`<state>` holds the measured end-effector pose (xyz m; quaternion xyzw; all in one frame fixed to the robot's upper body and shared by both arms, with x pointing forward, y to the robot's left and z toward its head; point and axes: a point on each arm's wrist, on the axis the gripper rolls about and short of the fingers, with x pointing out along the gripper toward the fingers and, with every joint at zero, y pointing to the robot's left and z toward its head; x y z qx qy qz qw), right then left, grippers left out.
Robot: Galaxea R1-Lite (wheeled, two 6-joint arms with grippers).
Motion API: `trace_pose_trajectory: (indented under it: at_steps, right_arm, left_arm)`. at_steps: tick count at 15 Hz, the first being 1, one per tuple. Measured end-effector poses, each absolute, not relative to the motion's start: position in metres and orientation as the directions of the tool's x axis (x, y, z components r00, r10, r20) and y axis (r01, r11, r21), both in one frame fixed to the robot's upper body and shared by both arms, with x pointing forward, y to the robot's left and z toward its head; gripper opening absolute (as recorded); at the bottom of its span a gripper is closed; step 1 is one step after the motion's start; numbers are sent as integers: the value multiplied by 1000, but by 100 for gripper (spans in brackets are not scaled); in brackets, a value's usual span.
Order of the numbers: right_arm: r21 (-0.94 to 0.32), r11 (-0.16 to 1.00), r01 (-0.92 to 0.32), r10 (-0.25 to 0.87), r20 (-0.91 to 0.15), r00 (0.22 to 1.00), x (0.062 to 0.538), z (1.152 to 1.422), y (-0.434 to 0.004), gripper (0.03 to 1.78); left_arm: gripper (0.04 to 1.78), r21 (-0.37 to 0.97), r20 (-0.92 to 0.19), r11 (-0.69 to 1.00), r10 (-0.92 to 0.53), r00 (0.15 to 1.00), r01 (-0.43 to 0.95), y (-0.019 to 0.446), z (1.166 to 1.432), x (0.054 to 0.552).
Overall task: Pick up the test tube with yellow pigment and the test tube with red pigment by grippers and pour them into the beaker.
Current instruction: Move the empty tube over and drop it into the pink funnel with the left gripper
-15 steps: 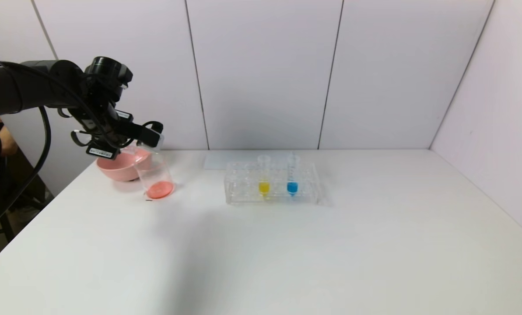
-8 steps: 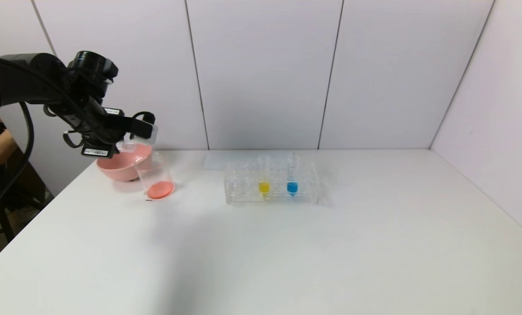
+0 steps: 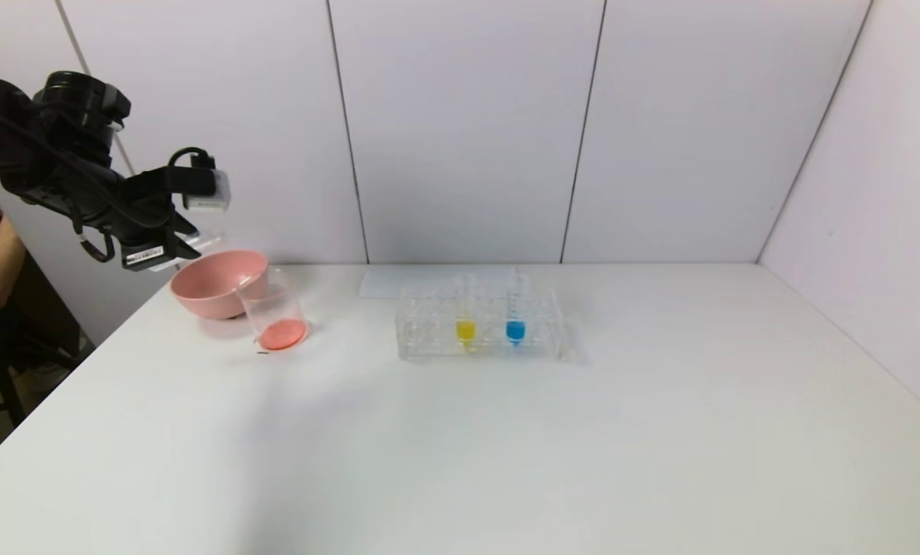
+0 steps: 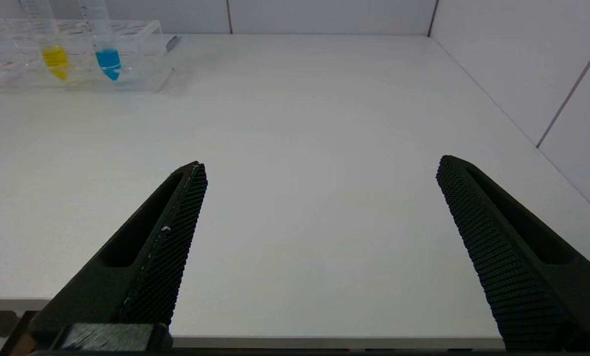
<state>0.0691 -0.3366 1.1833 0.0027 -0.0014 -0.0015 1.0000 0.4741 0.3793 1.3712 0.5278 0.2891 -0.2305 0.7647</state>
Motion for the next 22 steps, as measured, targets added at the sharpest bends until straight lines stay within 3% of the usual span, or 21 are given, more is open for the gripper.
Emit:
trace_pose_trajectory:
  at_steps: [7, 14, 18, 22]
  right_arm:
    - [5, 1000, 4, -4, 3, 1000, 69, 1183, -337, 170]
    - [5, 1000, 3, -3, 3, 1000, 69, 1183, -337, 170]
    - [5, 1000, 3, -3, 3, 1000, 69, 1183, -337, 170]
    - [5, 1000, 3, -3, 3, 1000, 69, 1183, -337, 170]
  left_arm:
    - [43, 537, -577, 631, -209, 789, 560, 402, 1390, 463]
    - [43, 391, -436, 844, -181, 881, 367, 412, 1401, 466]
    - [43, 243, -355, 935, -164, 920, 260, 415, 1393, 473]
    - [43, 74, -305, 980, -153, 940, 183, 418, 1369, 479]
